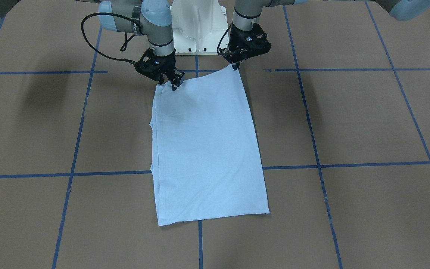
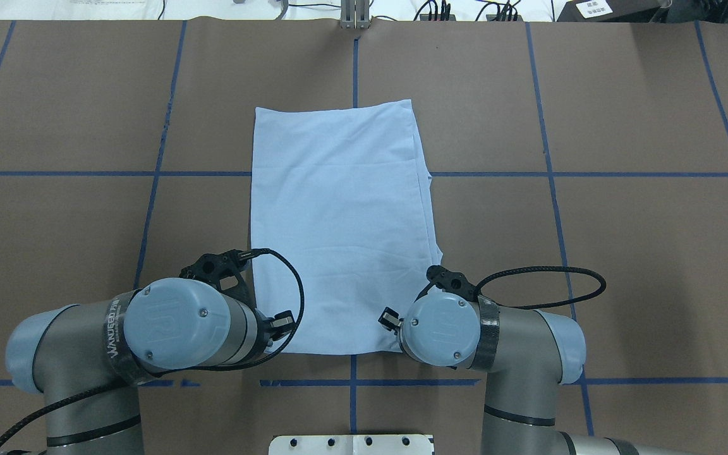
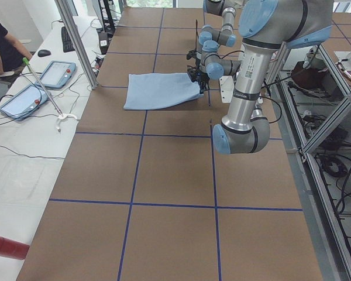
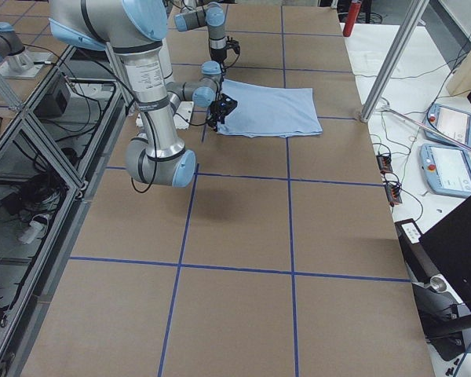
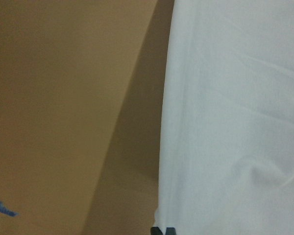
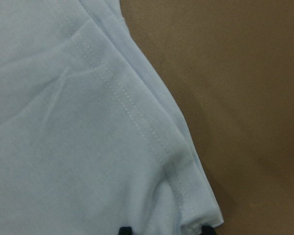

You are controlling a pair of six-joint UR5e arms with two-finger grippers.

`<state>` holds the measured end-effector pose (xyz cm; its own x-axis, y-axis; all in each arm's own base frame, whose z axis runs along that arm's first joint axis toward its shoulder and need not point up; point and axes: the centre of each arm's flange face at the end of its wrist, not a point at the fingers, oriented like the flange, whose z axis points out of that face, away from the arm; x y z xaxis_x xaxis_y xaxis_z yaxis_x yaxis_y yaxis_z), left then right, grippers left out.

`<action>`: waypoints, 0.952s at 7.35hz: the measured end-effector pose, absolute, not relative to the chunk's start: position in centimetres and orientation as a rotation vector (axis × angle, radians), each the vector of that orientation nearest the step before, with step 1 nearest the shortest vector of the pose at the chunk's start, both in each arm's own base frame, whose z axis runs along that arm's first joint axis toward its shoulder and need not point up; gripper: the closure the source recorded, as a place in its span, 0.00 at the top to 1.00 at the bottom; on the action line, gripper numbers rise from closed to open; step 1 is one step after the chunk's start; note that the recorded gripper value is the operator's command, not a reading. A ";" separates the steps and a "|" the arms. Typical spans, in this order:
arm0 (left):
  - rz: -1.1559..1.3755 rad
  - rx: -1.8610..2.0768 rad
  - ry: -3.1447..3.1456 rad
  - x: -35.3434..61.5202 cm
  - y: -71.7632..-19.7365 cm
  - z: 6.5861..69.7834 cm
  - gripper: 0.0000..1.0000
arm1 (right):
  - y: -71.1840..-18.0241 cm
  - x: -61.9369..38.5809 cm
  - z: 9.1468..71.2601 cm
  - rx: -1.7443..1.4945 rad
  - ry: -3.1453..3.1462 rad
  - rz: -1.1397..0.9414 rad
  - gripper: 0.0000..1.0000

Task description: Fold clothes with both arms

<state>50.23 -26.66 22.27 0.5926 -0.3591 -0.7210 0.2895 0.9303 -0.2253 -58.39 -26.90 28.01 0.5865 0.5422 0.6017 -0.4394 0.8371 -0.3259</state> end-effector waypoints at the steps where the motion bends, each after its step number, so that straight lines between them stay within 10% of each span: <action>1: -0.377 -0.087 0.858 50.2 -26.7 22.2 0.00 | -26.9 -58.4 28.0 -0.148 -0.750 0.574 0.00; 7: -0.377 -0.087 0.865 50.3 -26.7 21.9 0.00 | -28.5 -57.5 25.6 -0.141 -0.797 0.596 0.00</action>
<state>50.29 -26.68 21.87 0.5876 -0.3577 -0.7258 0.2880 0.9307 -0.2255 -57.54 -28.47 25.56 0.5447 0.5524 0.6310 -0.4490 0.8275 -0.3369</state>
